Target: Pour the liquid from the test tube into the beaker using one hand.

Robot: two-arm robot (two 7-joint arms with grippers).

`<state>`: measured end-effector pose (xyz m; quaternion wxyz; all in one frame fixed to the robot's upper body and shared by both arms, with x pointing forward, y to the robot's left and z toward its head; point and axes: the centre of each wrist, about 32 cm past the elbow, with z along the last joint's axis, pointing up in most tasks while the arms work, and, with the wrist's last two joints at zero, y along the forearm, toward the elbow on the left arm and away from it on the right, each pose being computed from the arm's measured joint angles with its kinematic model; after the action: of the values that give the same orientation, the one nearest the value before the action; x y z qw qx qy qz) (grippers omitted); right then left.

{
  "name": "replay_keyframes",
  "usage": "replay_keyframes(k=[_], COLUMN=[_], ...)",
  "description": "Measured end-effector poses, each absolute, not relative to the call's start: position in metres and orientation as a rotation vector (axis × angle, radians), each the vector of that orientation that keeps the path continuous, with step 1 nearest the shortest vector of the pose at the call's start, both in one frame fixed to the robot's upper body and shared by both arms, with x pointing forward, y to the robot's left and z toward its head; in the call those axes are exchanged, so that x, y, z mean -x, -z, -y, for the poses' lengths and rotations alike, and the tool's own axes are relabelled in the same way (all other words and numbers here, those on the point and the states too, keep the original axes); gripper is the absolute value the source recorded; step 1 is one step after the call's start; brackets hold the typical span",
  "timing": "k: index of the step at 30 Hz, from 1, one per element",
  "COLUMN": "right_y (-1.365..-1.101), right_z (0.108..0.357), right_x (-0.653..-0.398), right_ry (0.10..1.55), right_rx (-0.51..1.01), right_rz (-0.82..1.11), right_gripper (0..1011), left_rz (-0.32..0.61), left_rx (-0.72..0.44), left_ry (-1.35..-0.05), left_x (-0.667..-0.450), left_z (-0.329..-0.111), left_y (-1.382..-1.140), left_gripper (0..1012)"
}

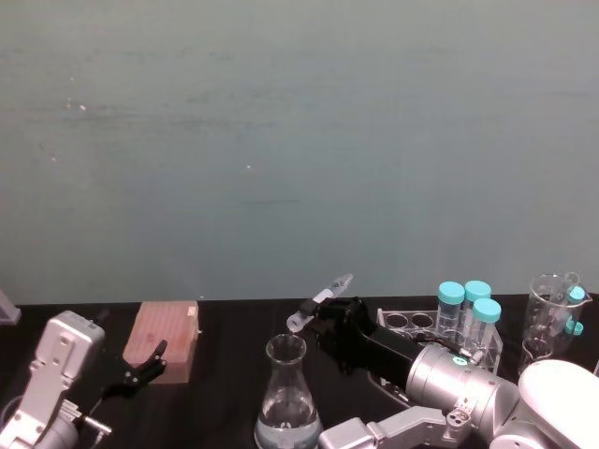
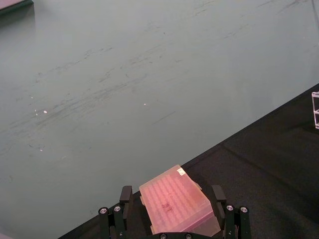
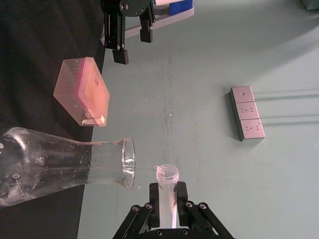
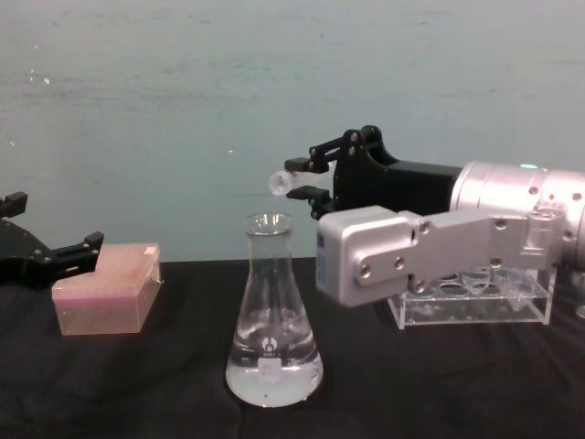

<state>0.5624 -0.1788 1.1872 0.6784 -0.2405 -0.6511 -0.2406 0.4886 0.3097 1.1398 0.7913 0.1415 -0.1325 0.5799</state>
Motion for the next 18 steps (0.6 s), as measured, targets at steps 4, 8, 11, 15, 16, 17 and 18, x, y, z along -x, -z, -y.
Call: replay_keyframes(k=[4,8,11,15,16,17,18], right_y=[-1.1863,-1.1860,-1.1865,-1.1867,-1.1868,-1.1866,-1.1867], right_z=[0.1789,0.1788,0.1788,0.1787,0.1786,0.1786,0.1786], right_x=[-0.5628,-0.5632,-0.5639,-0.5645,-0.5646,-0.5648,-0.5650], right_ry=[0.533,0.527,0.524,0.522,0.522,0.522,0.523], right_rx=[0.544,0.546,0.549,0.552,0.553,0.555,0.556], right_rz=[1.477,1.490,1.500,1.508,1.510,1.513,1.515], right_gripper=[194,194,194,194,194,194,194], left_rz=[0.285,0.285,0.285,0.285,0.285,0.285,0.285], left_rx=[-0.304,-0.304,-0.304,-0.304,-0.304,-0.304,-0.304], left_ry=[-1.248,-1.248,-1.248,-1.248,-1.248,-1.248,-1.248], left_x=[-0.4886,-0.4886,-0.4886,-0.4886,-0.4886,-0.4886,-0.4886], left_z=[-0.3097,-0.3097,-0.3097,-0.3097,-0.3097,-0.3097,-0.3096], left_y=[-1.1398,-1.1398,-1.1398,-1.1398,-1.1398,-1.1398,-1.1398], left_gripper=[1000,1000,1000,1000,1000,1000,1000])
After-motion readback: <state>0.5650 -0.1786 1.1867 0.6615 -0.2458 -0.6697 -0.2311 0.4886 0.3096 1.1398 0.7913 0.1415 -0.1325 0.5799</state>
